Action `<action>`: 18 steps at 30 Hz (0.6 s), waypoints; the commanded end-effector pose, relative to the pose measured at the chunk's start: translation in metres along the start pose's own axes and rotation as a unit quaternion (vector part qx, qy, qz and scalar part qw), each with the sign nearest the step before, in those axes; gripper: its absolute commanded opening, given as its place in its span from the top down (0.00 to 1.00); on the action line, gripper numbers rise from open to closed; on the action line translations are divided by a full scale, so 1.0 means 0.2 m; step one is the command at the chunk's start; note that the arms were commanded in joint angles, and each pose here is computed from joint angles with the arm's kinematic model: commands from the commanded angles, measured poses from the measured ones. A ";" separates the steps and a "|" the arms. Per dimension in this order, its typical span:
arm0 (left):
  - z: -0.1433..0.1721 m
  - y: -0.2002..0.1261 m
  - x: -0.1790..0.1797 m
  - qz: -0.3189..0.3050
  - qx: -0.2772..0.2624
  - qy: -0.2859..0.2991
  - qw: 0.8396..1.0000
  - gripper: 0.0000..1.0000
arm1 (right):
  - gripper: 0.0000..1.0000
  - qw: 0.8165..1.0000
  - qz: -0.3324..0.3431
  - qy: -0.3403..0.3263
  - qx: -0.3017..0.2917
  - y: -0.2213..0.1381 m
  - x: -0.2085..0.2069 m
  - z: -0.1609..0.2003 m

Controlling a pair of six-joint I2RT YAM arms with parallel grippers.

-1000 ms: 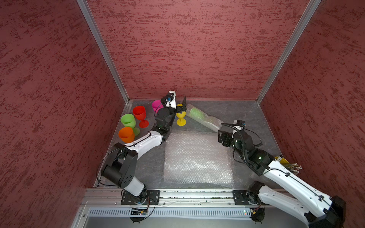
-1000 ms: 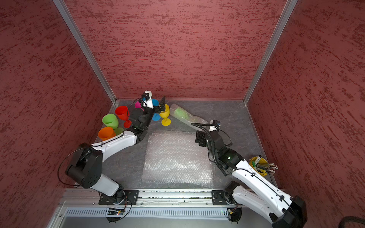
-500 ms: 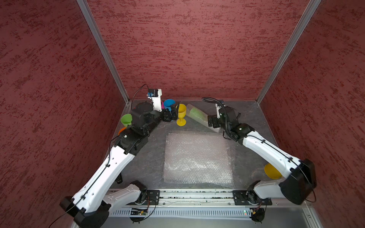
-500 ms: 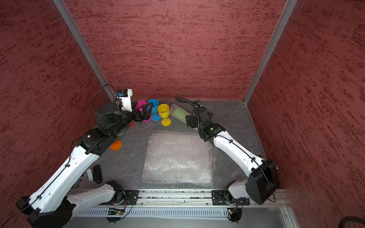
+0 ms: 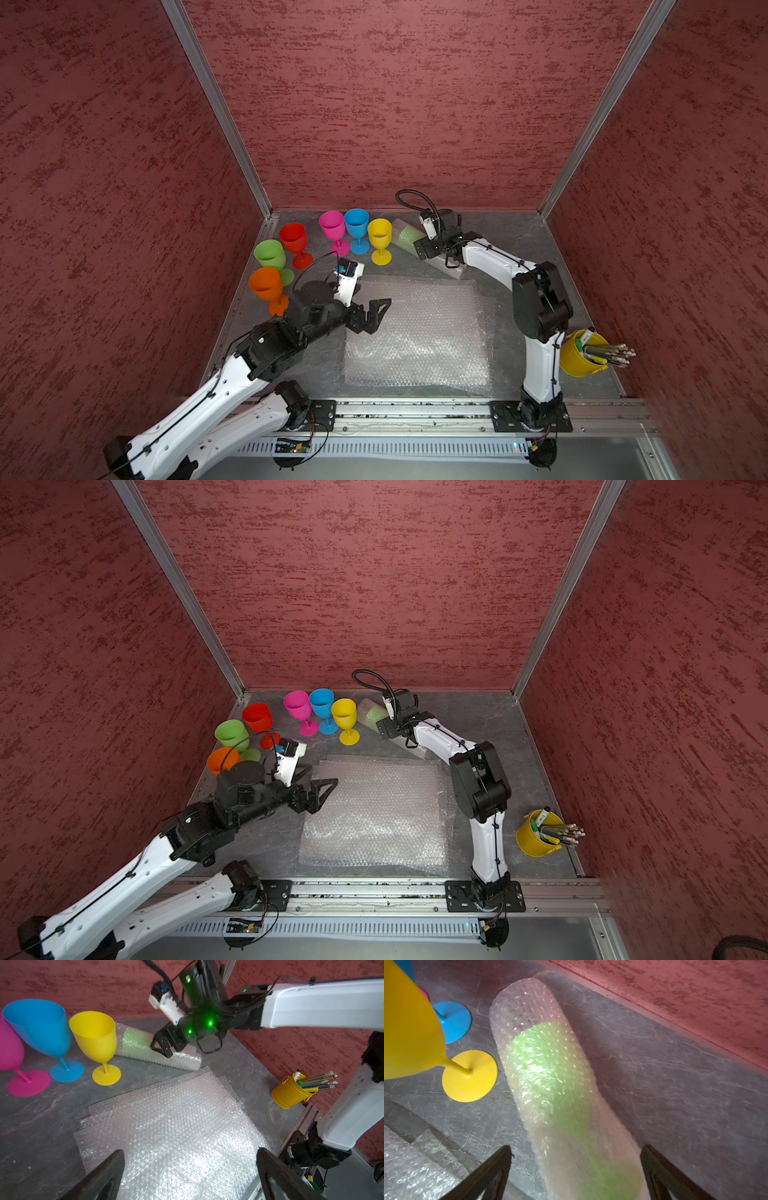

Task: Unpack wine glasses from bubble wrap
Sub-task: Pick up the bubble wrap from the center of the board.

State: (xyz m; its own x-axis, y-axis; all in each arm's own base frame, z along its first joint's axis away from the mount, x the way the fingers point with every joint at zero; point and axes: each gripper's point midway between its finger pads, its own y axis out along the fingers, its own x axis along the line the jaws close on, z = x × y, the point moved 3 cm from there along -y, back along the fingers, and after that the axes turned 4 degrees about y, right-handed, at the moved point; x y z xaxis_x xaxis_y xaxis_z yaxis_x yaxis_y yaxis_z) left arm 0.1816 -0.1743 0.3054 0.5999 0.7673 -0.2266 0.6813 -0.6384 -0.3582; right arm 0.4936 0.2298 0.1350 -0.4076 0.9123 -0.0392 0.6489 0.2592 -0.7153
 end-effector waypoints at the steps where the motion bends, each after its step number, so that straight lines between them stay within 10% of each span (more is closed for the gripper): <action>1: -0.10 -0.06 0.00 -0.013 -0.060 0.021 0.998 0.00 | 0.01 0.999 -0.027 -0.037 0.008 0.10 0.05 -0.03; 18: -0.08 -0.06 -0.05 -0.001 -0.054 0.041 0.998 0.00 | 0.35 0.998 0.026 0.058 0.023 0.35 -0.27 -0.04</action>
State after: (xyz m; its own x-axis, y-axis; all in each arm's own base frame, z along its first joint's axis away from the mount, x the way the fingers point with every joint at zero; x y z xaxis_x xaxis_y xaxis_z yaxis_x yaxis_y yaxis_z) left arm 0.1720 -0.1746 0.3242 0.6271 0.7629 -0.1576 0.7183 -0.6445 -0.2620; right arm 0.5569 0.2063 0.0795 -0.3172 0.9481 -0.0217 0.6210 0.1903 -0.7604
